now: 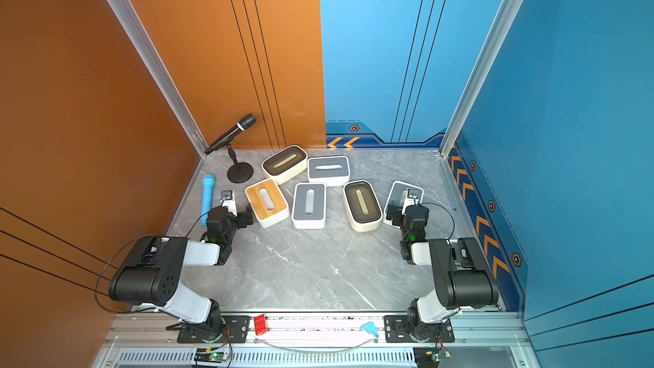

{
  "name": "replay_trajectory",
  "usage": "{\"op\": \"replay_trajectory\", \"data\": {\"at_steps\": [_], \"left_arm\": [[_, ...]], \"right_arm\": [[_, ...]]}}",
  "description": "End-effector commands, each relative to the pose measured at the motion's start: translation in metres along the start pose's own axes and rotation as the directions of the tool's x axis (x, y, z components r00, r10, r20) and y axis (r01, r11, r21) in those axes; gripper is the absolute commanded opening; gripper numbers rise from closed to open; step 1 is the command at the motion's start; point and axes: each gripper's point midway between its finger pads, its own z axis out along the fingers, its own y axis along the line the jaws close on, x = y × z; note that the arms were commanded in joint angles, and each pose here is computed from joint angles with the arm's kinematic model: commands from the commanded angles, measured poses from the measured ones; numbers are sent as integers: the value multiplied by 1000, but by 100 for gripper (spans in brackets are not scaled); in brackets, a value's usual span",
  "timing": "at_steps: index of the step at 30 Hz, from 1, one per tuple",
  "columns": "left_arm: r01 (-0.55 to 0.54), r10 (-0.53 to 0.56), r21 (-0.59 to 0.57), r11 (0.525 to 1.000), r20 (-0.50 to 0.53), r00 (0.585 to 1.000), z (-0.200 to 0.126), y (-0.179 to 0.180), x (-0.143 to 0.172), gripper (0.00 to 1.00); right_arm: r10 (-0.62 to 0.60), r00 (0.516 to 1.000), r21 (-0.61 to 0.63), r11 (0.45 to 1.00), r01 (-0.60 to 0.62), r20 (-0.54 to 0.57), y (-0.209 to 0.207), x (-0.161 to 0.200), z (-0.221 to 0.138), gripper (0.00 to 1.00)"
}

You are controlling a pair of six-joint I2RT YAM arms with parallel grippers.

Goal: Stack the tissue boxes
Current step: Pick up the tissue box from the center of the board.

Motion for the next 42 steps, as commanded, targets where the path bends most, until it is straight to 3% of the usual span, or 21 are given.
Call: {"op": "replay_trajectory", "data": {"at_steps": [1,31,42], "left_arm": [[-3,3,7,1000,12,1000,2,-3,-6,98],[-9,9,-10,1000,13,1000,0,-3,-6,98],[9,4,-82,997,162,987,-27,6,-15,98]], "right_arm": [[-3,1000,3,1000,3,0,1,-3,1,100],[-4,1000,4,1000,4,-1,0,-2,1,100],[54,993,102,993,-64,105,-21,-17,-24,100]]}}
